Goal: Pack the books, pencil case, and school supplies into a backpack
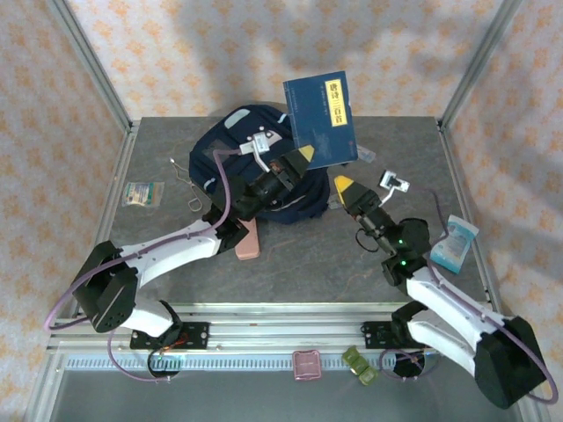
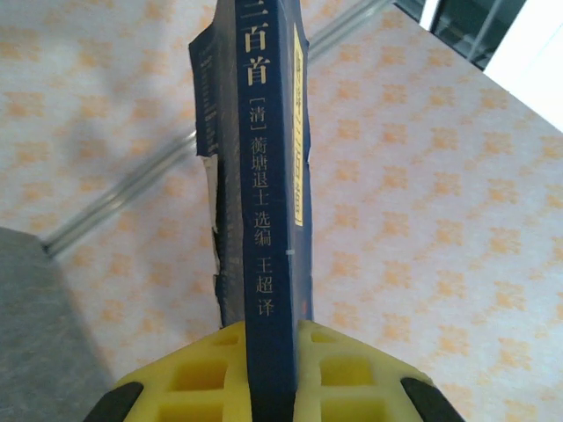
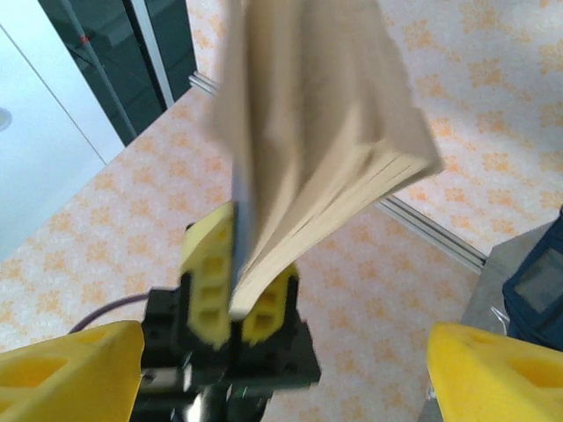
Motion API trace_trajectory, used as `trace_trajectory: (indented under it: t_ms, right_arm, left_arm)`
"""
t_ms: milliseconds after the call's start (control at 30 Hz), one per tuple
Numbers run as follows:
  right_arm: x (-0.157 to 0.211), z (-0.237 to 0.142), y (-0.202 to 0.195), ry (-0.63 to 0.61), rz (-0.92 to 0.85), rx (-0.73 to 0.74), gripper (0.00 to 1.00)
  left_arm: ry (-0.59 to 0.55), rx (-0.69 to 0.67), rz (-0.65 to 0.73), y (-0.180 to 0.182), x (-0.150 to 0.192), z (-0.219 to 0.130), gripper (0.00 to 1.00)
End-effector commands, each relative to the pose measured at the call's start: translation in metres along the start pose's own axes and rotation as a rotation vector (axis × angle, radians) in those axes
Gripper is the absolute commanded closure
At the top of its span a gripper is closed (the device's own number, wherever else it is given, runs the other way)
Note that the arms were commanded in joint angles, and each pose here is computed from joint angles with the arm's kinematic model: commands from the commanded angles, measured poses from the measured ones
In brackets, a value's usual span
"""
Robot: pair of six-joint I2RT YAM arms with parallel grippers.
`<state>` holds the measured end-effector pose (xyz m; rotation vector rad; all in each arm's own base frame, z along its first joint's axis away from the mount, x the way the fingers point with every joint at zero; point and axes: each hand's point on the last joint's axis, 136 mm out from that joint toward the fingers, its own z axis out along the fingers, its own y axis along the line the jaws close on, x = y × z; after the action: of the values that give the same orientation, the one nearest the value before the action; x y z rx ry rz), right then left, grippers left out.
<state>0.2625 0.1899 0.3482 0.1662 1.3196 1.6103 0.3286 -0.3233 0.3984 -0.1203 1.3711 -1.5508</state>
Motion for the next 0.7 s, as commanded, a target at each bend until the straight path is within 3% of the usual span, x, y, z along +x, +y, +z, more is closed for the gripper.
trace_trajectory:
  t_ms: [0,233,400,500,633,667]
  right_arm:
    - [-0.021,0.013,0.044,-0.077,-0.029,-0.169,0.18]
    - [-0.039,0.033,0.075,-0.111,-0.062,-0.261,0.26]
    - [-0.042,0.038,0.078,-0.110,-0.029,-0.259,0.57]
    - [-0.037,0.048,0.067,-0.075,-0.003,-0.202,0.65]
    - [-0.028,0.057,0.051,-0.038,0.004,-0.130,0.95]
    - [-0.028,0.058,0.045,-0.039,0.001,-0.096,0.98]
  left_arm:
    - [-0.042,0.143,-0.021,-0.039,-0.009,0.000,1.00]
    - [-0.021,0.110,-0.027,-0.030,0.008,-0.002,1.00]
    - [-0.028,0.082,-0.033,-0.021,0.013,-0.001,1.00]
    - [-0.052,0.080,-0.046,-0.019,0.011,-0.003,1.00]
    - [-0.046,0.094,-0.048,-0.021,0.012,0.001,1.00]
    - [-0.046,0.095,-0.040,-0.021,0.012,0.001,0.96]
